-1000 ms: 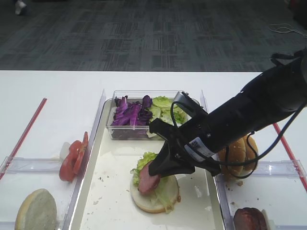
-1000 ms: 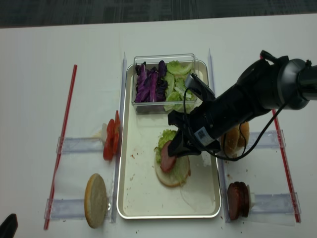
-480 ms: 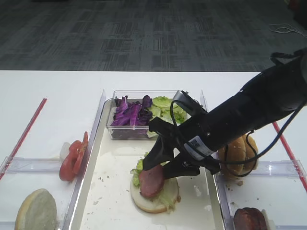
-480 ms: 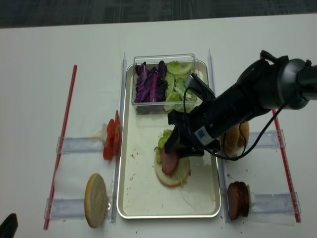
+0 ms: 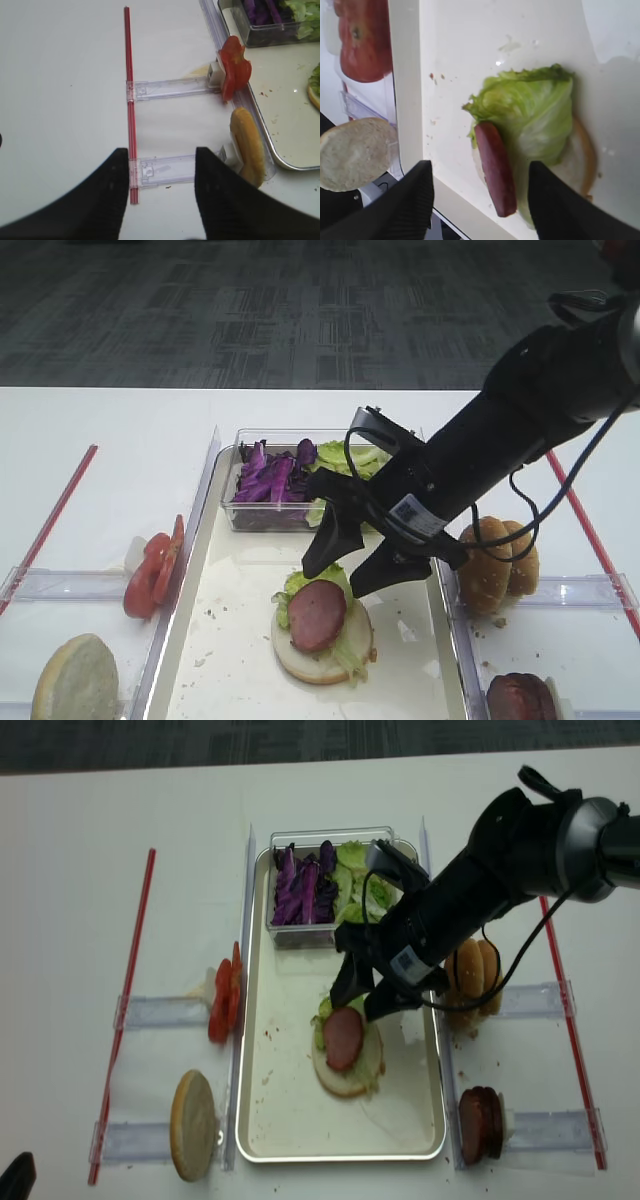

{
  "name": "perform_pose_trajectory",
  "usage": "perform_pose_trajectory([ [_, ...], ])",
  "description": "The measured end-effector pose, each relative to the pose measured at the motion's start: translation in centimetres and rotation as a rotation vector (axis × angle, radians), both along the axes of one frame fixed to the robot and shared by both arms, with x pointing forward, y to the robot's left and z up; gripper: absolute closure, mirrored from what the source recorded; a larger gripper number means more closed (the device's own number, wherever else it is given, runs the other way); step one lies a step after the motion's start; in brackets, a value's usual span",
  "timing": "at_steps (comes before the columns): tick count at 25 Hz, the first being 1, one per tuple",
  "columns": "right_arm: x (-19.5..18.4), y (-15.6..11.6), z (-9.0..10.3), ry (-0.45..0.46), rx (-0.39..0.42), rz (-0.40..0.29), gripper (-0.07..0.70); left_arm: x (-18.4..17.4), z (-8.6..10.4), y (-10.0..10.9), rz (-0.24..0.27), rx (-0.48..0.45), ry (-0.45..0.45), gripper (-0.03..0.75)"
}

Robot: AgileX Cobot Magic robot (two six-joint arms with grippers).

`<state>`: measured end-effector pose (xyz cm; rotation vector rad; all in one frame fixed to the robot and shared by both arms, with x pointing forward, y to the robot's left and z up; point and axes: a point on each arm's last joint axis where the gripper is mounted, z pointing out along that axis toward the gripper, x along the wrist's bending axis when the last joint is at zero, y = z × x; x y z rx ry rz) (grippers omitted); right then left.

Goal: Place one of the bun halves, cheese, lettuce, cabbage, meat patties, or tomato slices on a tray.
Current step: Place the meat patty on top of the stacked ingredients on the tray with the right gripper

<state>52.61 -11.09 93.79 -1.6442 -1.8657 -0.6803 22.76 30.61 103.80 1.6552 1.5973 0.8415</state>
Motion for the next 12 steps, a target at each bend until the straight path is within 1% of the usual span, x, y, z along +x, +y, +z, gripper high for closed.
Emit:
perform_pose_trajectory([
  [7,0.6,0.0,0.5,0.010,-0.056,0.025,0.190,0.0,0.0,0.0,0.000,0.000,0.000,0.419],
  [12,1.2,-0.2,1.4,0.017,-0.129,0.046,0.190,0.0,0.0,0.0,0.000,0.000,0.000,0.419],
])
